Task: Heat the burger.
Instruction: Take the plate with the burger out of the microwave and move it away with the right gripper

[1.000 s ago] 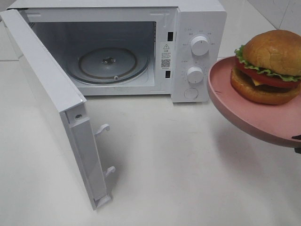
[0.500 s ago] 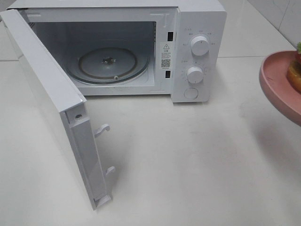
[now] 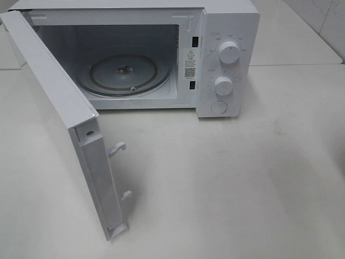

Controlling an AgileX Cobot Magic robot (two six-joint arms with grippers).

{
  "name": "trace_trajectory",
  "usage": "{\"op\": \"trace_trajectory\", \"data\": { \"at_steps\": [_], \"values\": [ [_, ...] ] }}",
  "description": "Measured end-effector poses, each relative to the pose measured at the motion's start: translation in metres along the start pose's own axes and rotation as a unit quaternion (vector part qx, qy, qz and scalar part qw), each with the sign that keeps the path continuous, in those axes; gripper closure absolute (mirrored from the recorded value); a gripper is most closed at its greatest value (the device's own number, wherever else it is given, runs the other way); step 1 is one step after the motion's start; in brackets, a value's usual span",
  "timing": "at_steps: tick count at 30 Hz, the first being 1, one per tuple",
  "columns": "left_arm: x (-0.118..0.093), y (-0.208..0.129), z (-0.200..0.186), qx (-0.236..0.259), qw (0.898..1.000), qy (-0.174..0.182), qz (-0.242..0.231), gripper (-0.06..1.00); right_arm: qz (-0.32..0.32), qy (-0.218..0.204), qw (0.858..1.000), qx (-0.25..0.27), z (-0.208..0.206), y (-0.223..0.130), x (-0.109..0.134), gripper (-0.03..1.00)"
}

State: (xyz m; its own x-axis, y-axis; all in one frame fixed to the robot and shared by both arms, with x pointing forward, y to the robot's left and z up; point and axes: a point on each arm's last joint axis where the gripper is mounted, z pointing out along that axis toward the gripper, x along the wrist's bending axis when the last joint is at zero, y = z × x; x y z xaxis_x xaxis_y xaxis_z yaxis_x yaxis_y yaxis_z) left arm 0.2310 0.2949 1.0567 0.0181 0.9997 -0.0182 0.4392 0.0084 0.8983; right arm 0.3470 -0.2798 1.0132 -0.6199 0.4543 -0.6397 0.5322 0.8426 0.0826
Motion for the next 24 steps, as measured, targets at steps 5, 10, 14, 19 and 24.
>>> {"op": "trace_trajectory", "data": {
  "at_steps": [5,10,14,19,24],
  "values": [
    [0.000,0.000,0.000,0.000,1.000,0.000,0.000,-0.05,0.040,-0.010,0.999,0.015,0.003,0.002,-0.001,0.85],
    [0.000,0.000,0.000,0.000,1.000,0.000,0.000,-0.05,0.075,-0.018,0.996,0.038,0.009,0.006,-0.001,0.85],
    [0.000,0.000,0.000,0.000,1.000,0.000,0.000,-0.05,0.101,-0.018,0.993,0.057,0.013,0.009,0.000,0.85],
    [0.000,0.000,0.000,0.000,1.000,0.000,0.000,-0.05,0.158,-0.020,0.982,0.100,0.026,0.019,0.006,0.85],
    [0.000,0.000,0.000,0.000,1.000,0.000,0.000,-0.05,0.182,-0.025,0.975,0.124,0.035,0.026,0.009,0.85]
  ]
}}
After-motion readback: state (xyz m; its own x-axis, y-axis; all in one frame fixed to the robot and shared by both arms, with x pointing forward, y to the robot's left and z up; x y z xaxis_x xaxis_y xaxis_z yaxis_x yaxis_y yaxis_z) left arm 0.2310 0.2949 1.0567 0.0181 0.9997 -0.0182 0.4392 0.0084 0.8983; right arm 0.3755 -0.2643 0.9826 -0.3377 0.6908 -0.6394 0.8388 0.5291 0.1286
